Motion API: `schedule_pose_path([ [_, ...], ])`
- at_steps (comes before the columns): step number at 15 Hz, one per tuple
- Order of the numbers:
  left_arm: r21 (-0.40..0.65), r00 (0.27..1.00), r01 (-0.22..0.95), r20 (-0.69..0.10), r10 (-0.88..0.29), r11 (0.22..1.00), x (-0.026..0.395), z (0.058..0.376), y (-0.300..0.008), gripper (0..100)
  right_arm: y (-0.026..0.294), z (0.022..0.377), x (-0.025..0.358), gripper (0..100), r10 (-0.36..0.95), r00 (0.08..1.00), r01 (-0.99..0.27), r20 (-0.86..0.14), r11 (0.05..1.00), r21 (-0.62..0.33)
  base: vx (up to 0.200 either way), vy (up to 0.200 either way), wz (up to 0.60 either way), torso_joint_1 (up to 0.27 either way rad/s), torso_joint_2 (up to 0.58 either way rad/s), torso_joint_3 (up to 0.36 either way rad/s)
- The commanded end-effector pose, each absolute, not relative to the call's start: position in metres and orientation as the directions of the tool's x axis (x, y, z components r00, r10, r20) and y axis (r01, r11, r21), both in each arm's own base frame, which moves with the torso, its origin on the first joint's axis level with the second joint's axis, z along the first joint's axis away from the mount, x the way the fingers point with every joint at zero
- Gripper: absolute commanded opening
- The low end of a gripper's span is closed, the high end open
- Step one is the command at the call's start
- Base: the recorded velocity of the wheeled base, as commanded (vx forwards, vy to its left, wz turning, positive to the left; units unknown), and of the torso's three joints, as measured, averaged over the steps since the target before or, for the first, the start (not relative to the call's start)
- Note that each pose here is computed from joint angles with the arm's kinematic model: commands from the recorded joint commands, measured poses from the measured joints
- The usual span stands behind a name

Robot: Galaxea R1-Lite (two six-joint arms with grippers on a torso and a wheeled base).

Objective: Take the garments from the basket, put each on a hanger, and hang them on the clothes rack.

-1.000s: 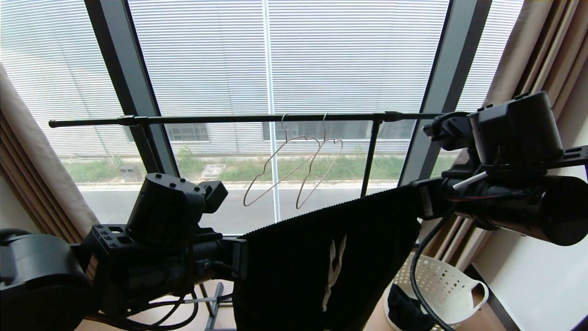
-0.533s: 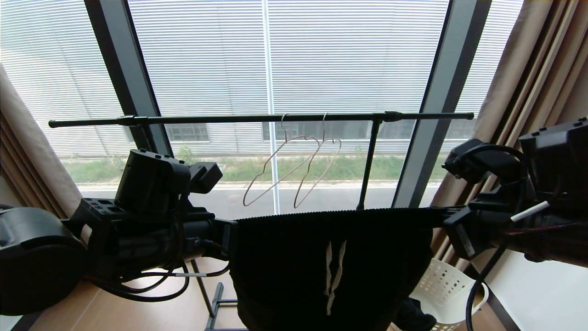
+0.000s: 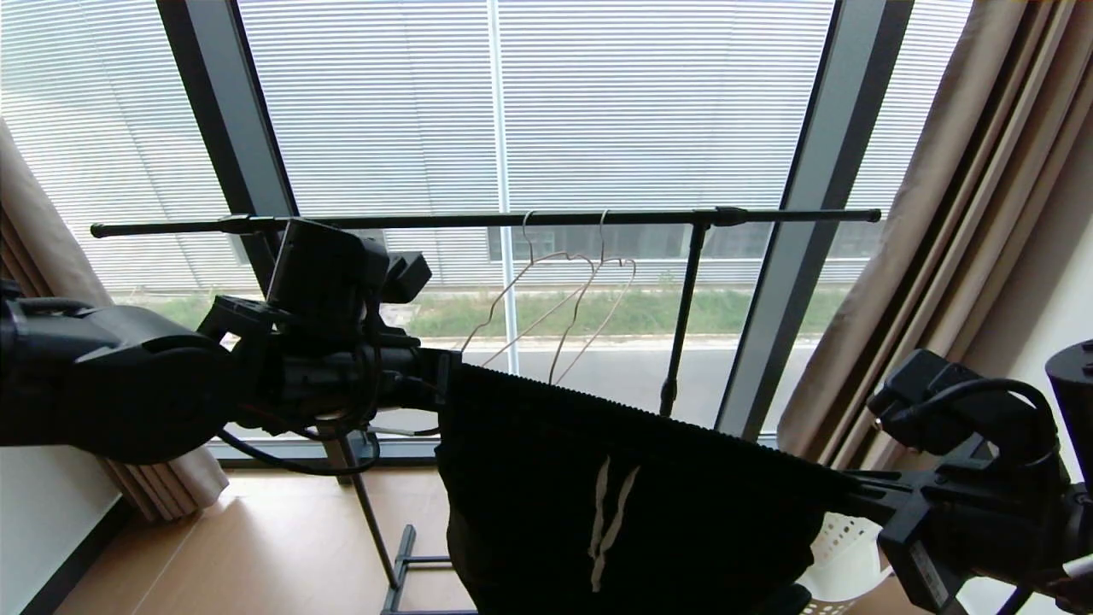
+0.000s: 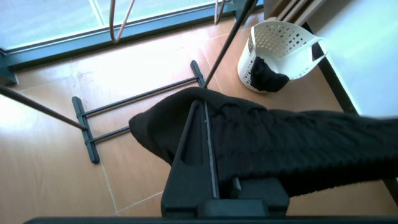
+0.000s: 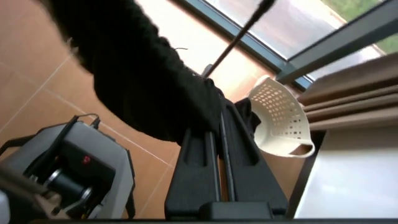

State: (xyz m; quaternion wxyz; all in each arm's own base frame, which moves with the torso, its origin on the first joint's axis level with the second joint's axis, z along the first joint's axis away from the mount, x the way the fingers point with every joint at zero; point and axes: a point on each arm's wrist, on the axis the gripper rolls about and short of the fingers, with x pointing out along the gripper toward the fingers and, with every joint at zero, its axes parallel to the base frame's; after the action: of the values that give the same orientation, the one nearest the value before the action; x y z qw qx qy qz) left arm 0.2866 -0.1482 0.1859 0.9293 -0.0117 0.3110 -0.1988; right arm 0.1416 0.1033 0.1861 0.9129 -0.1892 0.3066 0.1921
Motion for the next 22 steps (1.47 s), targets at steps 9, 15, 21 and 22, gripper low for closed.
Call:
schedule_pose_path([
  [9,-0.170,0.711,0.424,-0.546,-0.443,0.890,0.344,0.243,-0.193,0,0.116,0.181,0.095,0,0.429,0.657,-0.668,-0.620,0.712,-0.215,0.000,0.000,0.00,0.000,0.00,0.000],
  [15,-0.170,0.666,0.495,-0.555,-0.498,0.852,0.349,0.256,-0.236,0,0.162,0.173,0.089,0,0.579,0.529,-0.788,-0.620,0.606,-0.107,0.000,0.000,0.00,0.000,0.00,0.000],
  [21,-0.167,0.633,0.514,-0.588,-0.503,0.841,0.343,0.248,-0.248,0,0.204,0.160,0.086,0,0.637,0.470,-0.828,-0.611,0.558,-0.056,0.000,0.000,0.00,0.000,0.00,0.000],
  [22,-0.166,0.632,0.515,-0.589,-0.504,0.841,0.343,0.248,-0.249,0,0.213,0.162,0.083,0,0.656,0.458,-0.827,-0.600,0.562,-0.015,0.000,0.000,0.00,0.000,0.00,0.000],
])
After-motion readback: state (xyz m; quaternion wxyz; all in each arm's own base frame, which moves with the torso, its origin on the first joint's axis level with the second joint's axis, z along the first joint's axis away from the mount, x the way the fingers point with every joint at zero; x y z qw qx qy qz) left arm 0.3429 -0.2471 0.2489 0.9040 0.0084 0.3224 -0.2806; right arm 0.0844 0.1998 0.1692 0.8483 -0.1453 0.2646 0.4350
